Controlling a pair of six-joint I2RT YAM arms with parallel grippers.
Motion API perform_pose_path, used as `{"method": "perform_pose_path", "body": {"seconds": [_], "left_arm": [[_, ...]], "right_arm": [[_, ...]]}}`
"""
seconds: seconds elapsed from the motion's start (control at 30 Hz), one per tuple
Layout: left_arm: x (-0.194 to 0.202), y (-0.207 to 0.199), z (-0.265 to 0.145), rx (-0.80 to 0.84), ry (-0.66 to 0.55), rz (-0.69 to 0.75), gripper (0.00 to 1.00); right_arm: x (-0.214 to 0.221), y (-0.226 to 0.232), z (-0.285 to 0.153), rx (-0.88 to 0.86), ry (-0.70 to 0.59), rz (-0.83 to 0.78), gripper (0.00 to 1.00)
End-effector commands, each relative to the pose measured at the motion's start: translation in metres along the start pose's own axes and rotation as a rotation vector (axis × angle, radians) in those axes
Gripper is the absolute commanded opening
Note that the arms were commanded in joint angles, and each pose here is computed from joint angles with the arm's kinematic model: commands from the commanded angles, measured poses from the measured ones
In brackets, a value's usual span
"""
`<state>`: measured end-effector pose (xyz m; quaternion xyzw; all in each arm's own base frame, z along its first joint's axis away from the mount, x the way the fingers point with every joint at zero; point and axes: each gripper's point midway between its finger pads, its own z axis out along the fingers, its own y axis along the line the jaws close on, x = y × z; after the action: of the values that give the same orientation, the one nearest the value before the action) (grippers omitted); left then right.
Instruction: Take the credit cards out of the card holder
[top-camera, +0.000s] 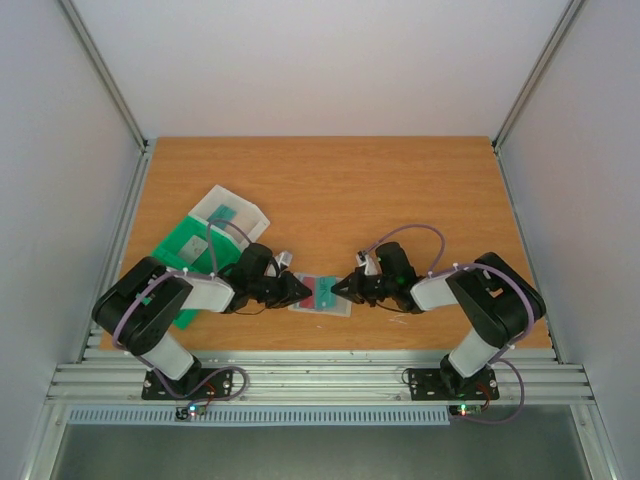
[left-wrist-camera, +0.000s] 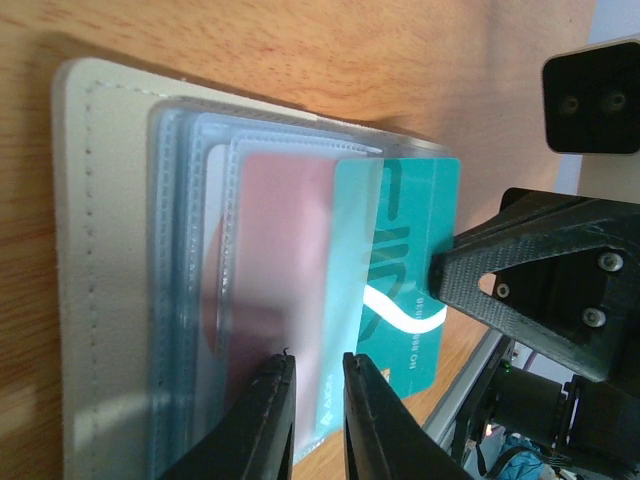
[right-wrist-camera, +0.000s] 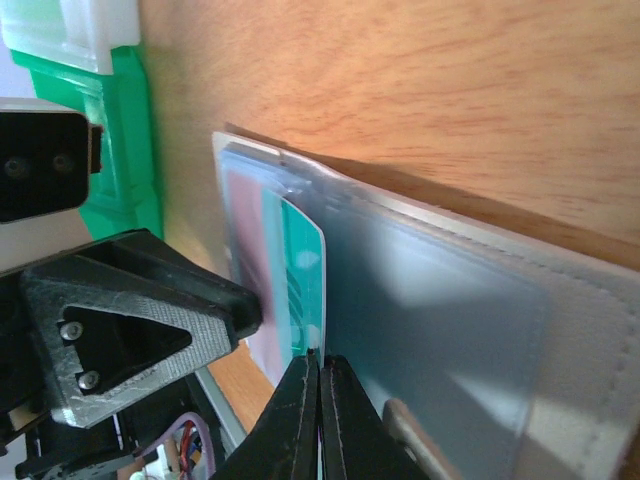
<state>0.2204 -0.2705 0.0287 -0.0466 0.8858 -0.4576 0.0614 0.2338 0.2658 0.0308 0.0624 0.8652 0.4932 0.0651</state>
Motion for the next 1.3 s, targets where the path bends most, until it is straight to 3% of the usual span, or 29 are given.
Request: {"method": "perform_pose_path", "body": {"seconds": [0.0, 0.33, 0.6, 0.73, 1.0, 1.27], "left_arm": [[0.002, 0.01, -0.002, -0.042, -0.018, -0.002, 0.17], [0.002, 0.006, -0.004, -0.018, -0.029, -0.007, 0.2], [-0.009, -0.052, -0.03, 0.1, -0.063, -0.019, 0.41], [-0.013, -0.081, -0.05, 0.165, -0.112, 0.017, 0.46], [-0.012, -0.112, -0.07, 0.296, -0.147, 0.034, 0.47], [-0.012, -0.128, -0.073, 0.41, -0.14, 0.023, 0.45]], "right_arm": [[-0.002, -0.008, -0.01, 0.05, -0.035, 0.013, 0.01], [-0.004, -0.005, -0.031, 0.134, -0.077, 0.029, 0.01], [-0.003, 0.043, -0.051, 0.022, -0.088, 0.037, 0.01], [-0.004, 0.067, -0.061, -0.049, -0.101, 0.029, 0.01], [-0.001, 0.12, -0.078, -0.248, -0.09, -0.024, 0.01], [0.004, 0.141, -0.08, -0.335, -0.066, -0.057, 0.01]]}}
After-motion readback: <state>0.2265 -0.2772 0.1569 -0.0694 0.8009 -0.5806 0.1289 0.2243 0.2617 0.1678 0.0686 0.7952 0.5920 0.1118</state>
